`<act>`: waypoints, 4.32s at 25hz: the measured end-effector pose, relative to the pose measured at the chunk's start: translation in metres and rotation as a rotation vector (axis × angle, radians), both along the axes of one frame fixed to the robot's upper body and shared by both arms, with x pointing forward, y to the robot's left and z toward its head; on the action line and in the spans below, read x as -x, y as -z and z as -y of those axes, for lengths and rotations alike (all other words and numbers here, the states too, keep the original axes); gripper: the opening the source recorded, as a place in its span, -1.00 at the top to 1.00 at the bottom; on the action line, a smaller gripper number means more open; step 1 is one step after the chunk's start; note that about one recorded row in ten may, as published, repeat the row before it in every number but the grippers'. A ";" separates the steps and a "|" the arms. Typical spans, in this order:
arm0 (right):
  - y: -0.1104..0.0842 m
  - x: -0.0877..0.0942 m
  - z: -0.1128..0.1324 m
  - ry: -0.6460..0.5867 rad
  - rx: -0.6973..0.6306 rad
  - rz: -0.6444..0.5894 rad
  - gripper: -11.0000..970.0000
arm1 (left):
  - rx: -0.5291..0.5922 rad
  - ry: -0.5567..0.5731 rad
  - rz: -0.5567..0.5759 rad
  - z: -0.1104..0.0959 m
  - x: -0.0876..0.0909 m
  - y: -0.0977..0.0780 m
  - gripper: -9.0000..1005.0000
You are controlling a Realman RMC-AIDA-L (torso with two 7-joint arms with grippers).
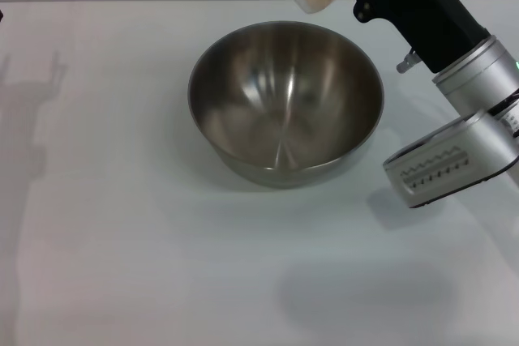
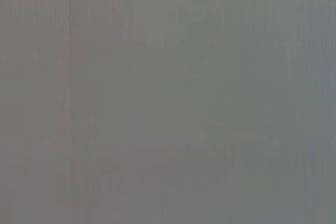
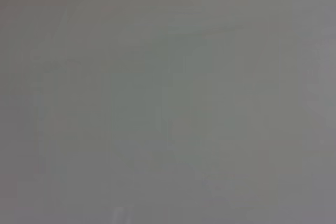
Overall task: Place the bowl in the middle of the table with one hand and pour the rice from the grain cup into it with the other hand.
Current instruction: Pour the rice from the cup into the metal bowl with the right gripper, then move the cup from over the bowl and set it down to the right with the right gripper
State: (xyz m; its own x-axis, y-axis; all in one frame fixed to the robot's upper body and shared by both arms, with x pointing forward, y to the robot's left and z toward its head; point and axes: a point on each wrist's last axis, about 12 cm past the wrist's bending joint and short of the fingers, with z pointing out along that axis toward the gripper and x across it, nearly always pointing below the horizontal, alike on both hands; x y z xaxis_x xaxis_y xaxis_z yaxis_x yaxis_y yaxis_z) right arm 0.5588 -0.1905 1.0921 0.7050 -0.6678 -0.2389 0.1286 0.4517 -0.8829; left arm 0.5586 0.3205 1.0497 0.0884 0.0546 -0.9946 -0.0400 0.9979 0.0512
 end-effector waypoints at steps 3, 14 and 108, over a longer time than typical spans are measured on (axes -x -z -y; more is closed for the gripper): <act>0.000 0.001 -0.002 0.043 0.104 0.088 0.97 | -0.001 0.002 0.011 0.000 0.000 -0.001 -0.61; 0.001 0.008 -0.007 0.109 0.305 0.283 0.97 | 0.000 0.003 0.017 0.001 -0.001 -0.002 -0.61; 0.031 0.015 0.024 0.395 -0.971 -0.513 0.86 | 0.019 0.036 0.047 0.013 -0.013 -0.011 -0.61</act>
State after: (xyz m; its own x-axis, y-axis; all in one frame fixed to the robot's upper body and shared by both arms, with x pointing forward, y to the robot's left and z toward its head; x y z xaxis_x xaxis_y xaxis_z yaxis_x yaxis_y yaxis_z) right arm 0.5436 -0.2143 1.0613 0.1609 -0.1991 -0.9667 0.1395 0.9742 -0.1775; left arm 0.5717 0.3073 1.0609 0.1367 0.0319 -0.9901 -0.0063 0.9995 0.0314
